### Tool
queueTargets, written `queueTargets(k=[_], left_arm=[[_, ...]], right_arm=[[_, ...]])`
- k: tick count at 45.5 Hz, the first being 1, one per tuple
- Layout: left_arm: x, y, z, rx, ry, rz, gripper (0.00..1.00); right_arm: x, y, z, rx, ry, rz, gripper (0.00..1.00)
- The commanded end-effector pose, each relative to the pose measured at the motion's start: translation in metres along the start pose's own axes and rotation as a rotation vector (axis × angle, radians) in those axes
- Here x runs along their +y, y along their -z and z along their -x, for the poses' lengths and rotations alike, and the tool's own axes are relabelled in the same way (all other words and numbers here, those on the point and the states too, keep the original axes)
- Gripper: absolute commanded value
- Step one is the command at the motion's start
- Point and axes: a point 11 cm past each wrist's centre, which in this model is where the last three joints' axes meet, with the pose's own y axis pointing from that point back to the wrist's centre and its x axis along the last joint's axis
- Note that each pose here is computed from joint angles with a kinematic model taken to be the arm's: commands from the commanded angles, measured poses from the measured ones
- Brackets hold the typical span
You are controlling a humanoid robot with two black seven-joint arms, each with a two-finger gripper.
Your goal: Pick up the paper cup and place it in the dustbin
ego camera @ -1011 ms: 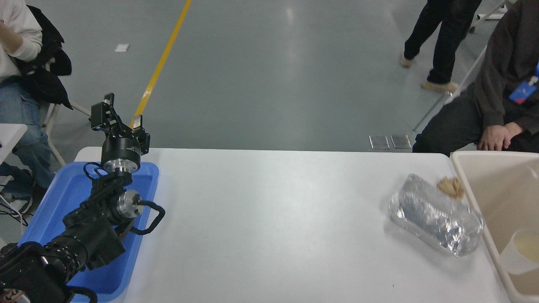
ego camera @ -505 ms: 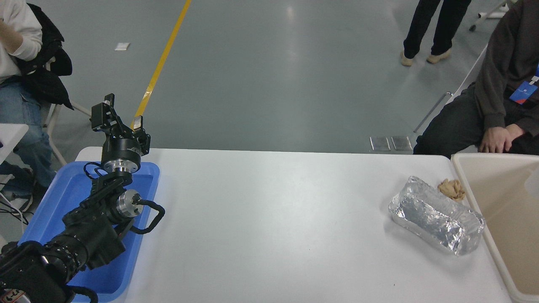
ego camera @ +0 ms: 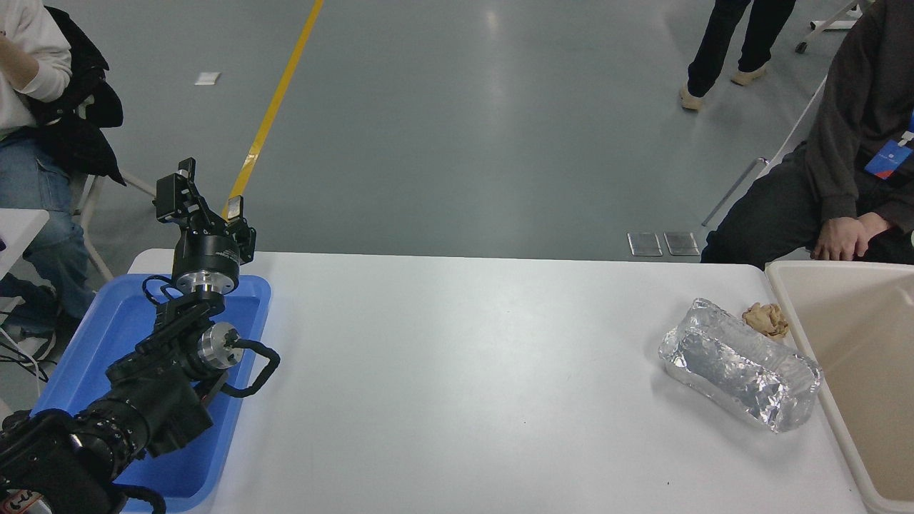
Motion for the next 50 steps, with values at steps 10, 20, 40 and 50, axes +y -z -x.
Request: queueTargets(k=[10,20,40,50], left_arm=[[0.000,0.000,0.000,0.000,0.000,0.000,1.00],[0.000,0.000,0.000,0.001,-0.001,0.000,1.00],[0.000,0.000,0.000,0.001,-0.001,0.001,1.00],[0.000,0.000,0.000,0.000,0.000,0.000,1.00]], right_arm=[[-0.006,-0.015,0.009,0.008,0.036,0.058,0.00],[-0.033,-0.058,0.060,-0.053,0.190,0.174,0.00],[-0.144,-0.059,0.180,0.027,0.196,0.218,0.00],[-0.197,-0.030,0.234,-0.067,0.138,0.196,0.00]])
